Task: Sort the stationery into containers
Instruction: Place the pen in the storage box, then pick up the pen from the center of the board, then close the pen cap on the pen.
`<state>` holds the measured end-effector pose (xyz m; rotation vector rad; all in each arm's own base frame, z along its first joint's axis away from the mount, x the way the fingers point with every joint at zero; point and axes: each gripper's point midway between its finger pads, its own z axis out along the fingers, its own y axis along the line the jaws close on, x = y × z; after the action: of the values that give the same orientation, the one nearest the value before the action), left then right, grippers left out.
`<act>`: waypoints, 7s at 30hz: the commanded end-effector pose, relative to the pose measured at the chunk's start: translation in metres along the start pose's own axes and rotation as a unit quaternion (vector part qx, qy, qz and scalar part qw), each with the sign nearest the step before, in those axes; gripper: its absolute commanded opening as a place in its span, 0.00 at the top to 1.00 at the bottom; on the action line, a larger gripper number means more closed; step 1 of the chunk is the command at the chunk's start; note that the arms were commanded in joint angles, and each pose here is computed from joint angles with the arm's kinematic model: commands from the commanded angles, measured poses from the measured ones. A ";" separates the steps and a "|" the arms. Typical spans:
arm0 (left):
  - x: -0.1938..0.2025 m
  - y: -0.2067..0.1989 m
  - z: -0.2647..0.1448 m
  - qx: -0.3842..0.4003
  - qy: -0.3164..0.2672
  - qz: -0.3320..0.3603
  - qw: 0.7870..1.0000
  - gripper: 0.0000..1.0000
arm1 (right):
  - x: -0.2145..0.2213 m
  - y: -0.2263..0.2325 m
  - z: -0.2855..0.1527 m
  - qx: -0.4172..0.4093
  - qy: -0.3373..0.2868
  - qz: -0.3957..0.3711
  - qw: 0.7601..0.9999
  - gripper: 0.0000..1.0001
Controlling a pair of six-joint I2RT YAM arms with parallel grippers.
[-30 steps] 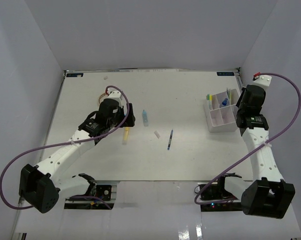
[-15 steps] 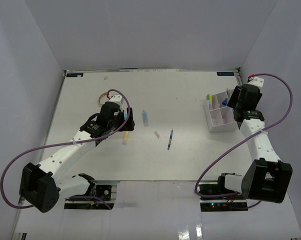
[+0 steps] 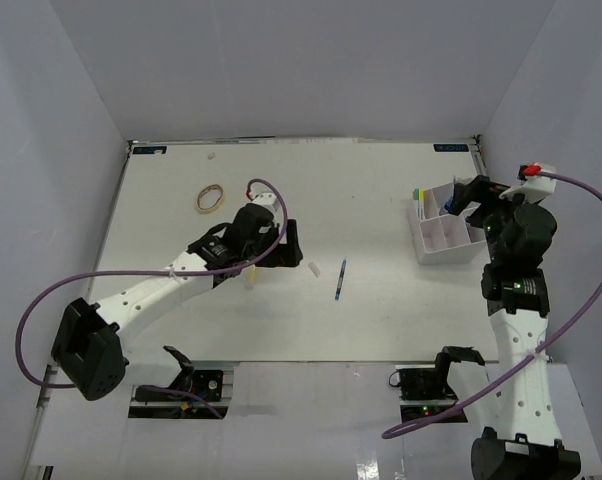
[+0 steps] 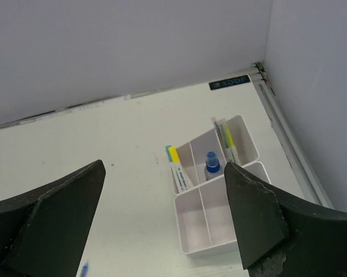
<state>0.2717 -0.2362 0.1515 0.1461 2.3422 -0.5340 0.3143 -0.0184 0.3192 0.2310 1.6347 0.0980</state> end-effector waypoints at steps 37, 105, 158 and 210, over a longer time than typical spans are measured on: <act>0.102 -0.103 0.144 -0.128 0.122 0.134 0.975 0.47 | 0.039 0.048 -0.018 -0.087 0.003 -0.004 0.996 0.10; -0.028 0.127 -0.061 -0.228 -0.140 0.045 0.962 1.00 | 0.335 0.274 -0.034 -0.289 0.490 -0.326 0.755 0.42; -0.036 0.102 -0.059 -0.150 -0.158 0.062 0.974 1.00 | 0.323 0.287 -0.026 -0.281 0.462 -0.331 0.773 0.87; -0.086 -0.058 -0.104 0.264 -0.308 0.187 0.895 1.00 | -0.011 0.385 -0.073 -0.551 0.029 0.096 0.828 0.92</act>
<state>0.2576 -0.2422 0.2865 0.5654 1.5088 -0.8557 0.2819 0.3592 0.3924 -0.5126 1.4397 1.1301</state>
